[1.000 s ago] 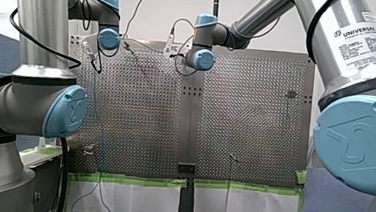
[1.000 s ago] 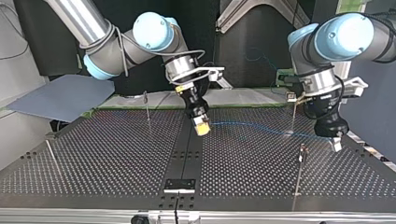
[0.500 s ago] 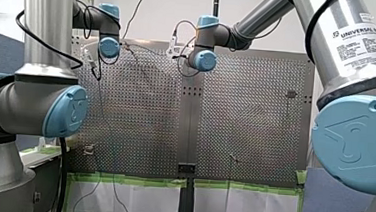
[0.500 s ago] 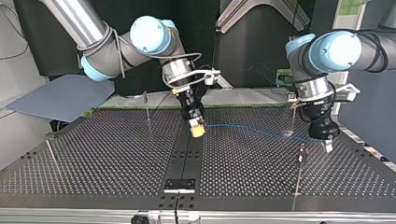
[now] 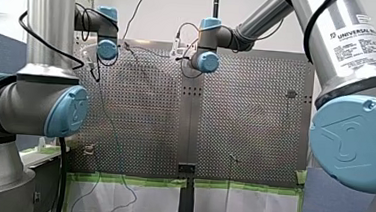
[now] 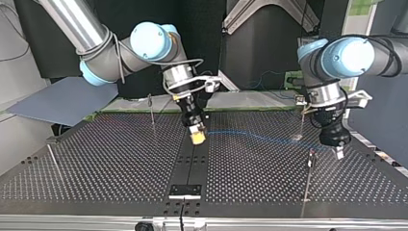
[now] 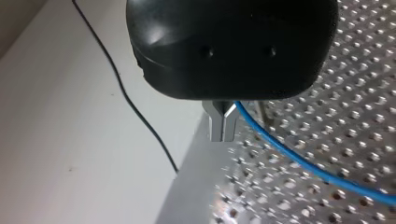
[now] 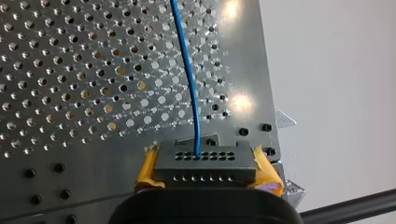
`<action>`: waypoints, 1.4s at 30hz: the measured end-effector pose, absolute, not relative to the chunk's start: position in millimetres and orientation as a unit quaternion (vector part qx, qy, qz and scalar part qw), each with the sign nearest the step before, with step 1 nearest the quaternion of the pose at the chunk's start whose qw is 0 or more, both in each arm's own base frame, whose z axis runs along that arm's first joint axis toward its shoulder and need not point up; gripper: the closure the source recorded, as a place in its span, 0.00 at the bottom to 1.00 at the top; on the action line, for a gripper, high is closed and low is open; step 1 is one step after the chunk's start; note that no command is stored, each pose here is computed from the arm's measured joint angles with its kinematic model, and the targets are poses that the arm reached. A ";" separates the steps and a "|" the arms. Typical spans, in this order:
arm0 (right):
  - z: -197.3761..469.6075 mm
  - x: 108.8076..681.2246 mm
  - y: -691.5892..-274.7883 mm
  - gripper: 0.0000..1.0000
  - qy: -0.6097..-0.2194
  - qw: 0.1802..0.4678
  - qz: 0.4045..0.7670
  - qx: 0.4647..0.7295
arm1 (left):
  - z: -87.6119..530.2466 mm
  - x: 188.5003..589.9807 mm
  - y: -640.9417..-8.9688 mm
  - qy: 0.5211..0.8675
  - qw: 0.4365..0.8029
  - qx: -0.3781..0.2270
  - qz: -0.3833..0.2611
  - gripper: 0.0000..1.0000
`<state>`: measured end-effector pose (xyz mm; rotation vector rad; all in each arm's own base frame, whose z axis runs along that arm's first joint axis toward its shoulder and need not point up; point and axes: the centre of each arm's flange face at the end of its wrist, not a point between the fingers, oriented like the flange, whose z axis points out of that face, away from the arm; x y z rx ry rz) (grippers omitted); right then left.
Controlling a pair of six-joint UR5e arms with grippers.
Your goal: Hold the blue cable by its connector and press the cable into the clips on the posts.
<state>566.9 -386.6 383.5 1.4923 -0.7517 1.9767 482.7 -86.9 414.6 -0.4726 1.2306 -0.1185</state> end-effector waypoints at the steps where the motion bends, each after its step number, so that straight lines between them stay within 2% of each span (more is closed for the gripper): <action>1: 383.2 566.3 -387.8 1.00 -0.280 0.274 0.734 0.555 | 411.9 484.5 -86.1 0.574 0.787 -0.219 -0.055 1.00; 26: 382.1 548.8 -416.8 1.00 -0.293 0.292 0.728 0.547 | 414.9 501.1 -62.1 0.568 0.796 -0.200 -0.059 1.00; 42: 412.6 547.4 -435.4 1.00 -0.289 0.295 0.746 0.523 | 443.4 515.3 -54.1 0.553 0.806 -0.200 -0.068 1.00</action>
